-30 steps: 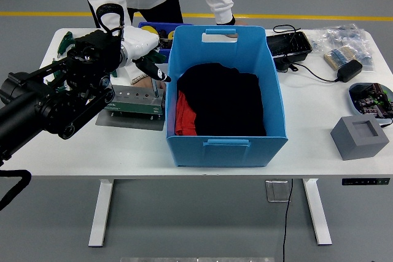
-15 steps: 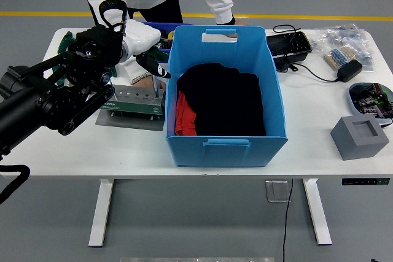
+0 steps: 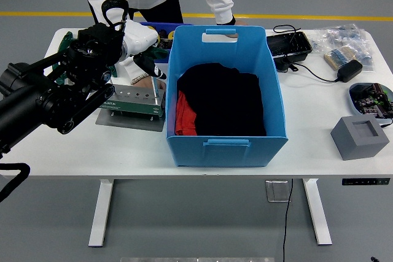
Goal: Lift tool from toolbox,place it in box,lift tool from toolbox,place it in box
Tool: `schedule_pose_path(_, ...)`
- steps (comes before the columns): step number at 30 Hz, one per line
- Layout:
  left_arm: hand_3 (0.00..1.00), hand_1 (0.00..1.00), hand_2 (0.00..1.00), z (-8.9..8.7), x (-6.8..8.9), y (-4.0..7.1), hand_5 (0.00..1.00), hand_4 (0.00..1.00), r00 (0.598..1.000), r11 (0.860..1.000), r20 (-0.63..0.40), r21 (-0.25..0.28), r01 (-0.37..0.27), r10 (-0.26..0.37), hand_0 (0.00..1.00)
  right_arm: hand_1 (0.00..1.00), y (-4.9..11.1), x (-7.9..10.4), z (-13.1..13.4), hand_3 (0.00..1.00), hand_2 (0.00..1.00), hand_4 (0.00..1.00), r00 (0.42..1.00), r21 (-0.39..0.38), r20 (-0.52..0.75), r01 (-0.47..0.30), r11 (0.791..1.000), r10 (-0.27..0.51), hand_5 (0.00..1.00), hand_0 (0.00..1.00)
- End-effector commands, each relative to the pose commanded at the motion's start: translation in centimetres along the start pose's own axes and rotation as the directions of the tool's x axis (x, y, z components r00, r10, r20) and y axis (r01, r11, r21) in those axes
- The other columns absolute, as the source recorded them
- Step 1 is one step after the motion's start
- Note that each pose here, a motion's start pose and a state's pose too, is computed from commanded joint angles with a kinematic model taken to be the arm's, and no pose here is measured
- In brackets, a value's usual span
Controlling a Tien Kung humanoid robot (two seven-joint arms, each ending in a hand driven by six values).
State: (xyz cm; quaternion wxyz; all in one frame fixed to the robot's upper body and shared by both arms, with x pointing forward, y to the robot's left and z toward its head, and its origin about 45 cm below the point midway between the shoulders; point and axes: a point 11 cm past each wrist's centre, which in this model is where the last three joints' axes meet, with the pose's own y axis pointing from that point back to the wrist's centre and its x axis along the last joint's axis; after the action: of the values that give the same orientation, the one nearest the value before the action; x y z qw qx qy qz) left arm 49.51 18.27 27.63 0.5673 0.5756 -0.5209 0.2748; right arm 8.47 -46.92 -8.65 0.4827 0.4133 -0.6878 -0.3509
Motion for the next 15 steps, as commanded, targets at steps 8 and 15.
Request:
schedule_pose_path(8, 0.532, 0.293, 0.307, -0.16, -0.17, 0.06, 0.701, 0.998, 1.0, 1.0, 0.004, 0.011, 0.014, -0.015, 0.364, 0.659, 0.0, 0.08, 0.03, 0.572, 0.715, 0.782, 1.0, -0.002, 0.0, -0.002, 1.0, 0.002, 0.725, 0.684)
schedule_pose_path(15, 0.489, 0.265, 0.298, -0.46, -0.46, 0.11, 0.699, 0.998, 0.999, 0.999, 0.009, 0.029, 0.035, -0.035, 0.327, 0.659, 0.0, 0.04, -0.01, 0.572, 0.714, 0.782, 1.0, -0.001, 0.0, -0.001, 1.0, 0.001, 0.724, 0.684)
